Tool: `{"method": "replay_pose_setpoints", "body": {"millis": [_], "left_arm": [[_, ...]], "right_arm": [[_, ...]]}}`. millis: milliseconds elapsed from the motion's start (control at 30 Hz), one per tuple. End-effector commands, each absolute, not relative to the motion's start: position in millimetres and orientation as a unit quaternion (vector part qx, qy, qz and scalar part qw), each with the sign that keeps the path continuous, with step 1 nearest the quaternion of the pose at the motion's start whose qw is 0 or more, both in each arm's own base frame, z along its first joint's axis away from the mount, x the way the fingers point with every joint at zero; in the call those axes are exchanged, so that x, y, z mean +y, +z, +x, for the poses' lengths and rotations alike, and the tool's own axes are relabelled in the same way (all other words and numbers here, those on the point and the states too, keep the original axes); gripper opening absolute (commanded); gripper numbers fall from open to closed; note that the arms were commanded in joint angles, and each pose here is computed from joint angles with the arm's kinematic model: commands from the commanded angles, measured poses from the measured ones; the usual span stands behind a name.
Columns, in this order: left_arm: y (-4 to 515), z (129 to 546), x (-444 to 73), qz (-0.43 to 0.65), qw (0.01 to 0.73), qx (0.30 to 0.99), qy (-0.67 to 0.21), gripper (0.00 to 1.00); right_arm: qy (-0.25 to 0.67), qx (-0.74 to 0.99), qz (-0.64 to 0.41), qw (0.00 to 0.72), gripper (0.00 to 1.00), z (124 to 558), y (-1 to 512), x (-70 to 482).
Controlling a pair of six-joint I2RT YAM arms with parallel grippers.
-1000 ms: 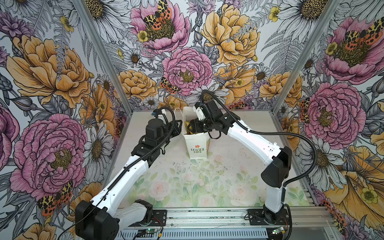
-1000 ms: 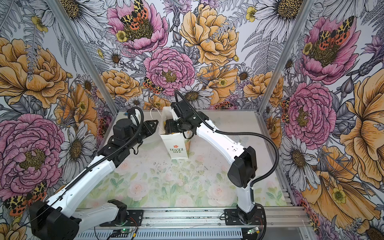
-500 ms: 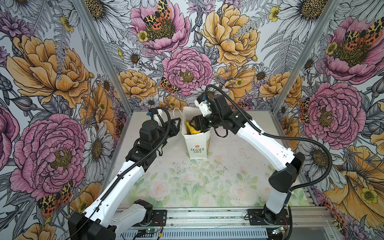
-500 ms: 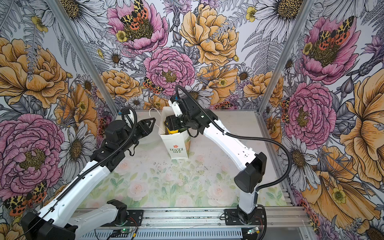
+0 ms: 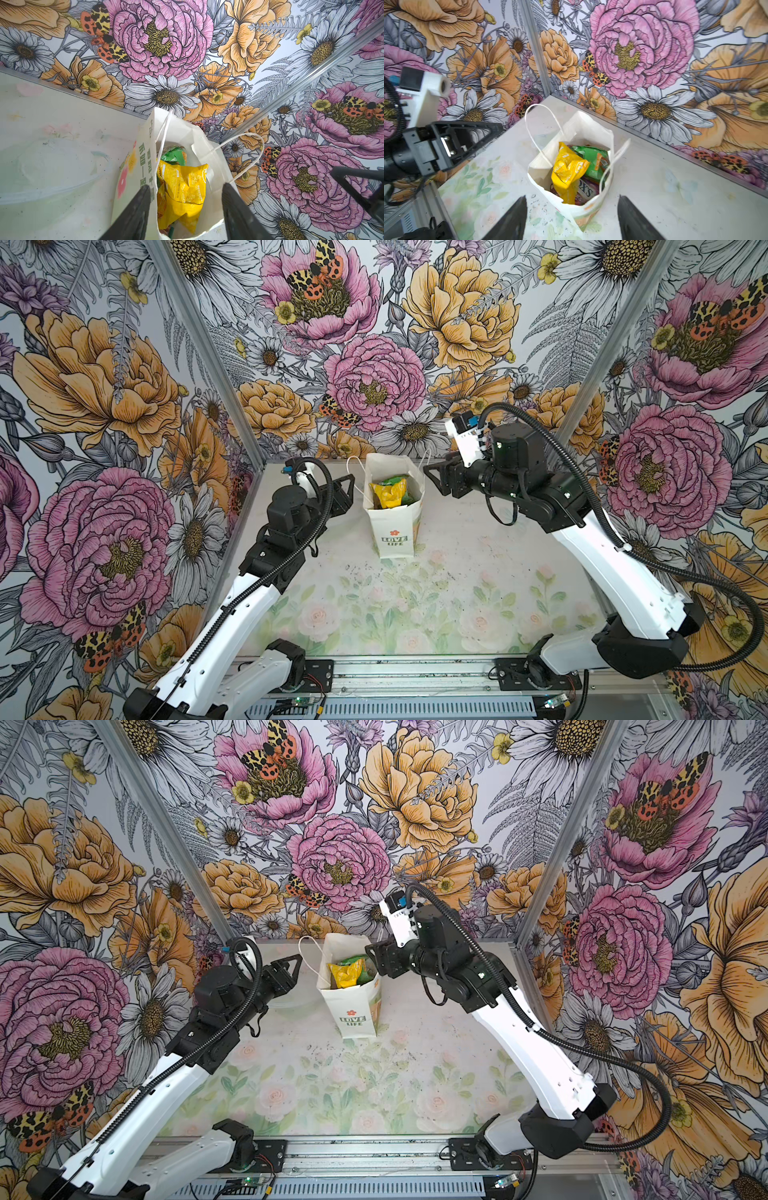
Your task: Place the snacks into the paper bag
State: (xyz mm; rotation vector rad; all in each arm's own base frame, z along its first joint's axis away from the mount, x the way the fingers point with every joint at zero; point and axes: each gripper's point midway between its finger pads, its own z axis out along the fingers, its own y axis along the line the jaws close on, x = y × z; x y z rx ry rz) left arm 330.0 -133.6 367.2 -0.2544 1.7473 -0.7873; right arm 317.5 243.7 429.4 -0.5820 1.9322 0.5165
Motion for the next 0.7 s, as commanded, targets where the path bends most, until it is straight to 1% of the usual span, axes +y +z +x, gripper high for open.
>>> {"method": "replay_pose_setpoints", "body": {"millis": [0, 67, 133, 400, 433, 467, 500, 667], "left_arm": [[369, 329, -122, -0.107, 0.585, 0.744, -0.304, 0.6], [368, 329, -119, -0.106, 0.589, 0.744, -0.298, 0.62], [367, 329, -117, -0.104, 0.592, 0.743, -0.293, 0.69], [363, 329, -105, -0.111, 0.599, 0.743, -0.277, 0.75], [362, 330, -104, -0.113, 0.6, 0.743, -0.275, 0.79], [361, 330, -102, -0.114, 0.601, 0.742, -0.273, 0.96], [359, 330, -101, -0.115, 0.602, 0.742, -0.269, 0.99], [353, 333, -94, -0.121, 0.607, 0.743, -0.255, 0.99]], "right_arm": [[0.169, 0.805, -0.217, 0.526, 0.71, 324, 424, 214], [0.156, 0.807, -0.203, 0.532, 0.71, 326, 420, 198], [0.144, 0.811, -0.186, 0.536, 0.71, 329, 413, 181], [0.095, 0.825, -0.127, 0.543, 0.73, 339, 367, 122], [0.09, 0.825, -0.123, 0.545, 0.73, 339, 360, 116], [0.085, 0.823, -0.118, 0.549, 0.73, 341, 353, 111], [0.079, 0.823, -0.111, 0.551, 0.74, 341, 345, 104], [0.054, 0.83, -0.08, 0.549, 0.74, 344, 307, 77]]}}
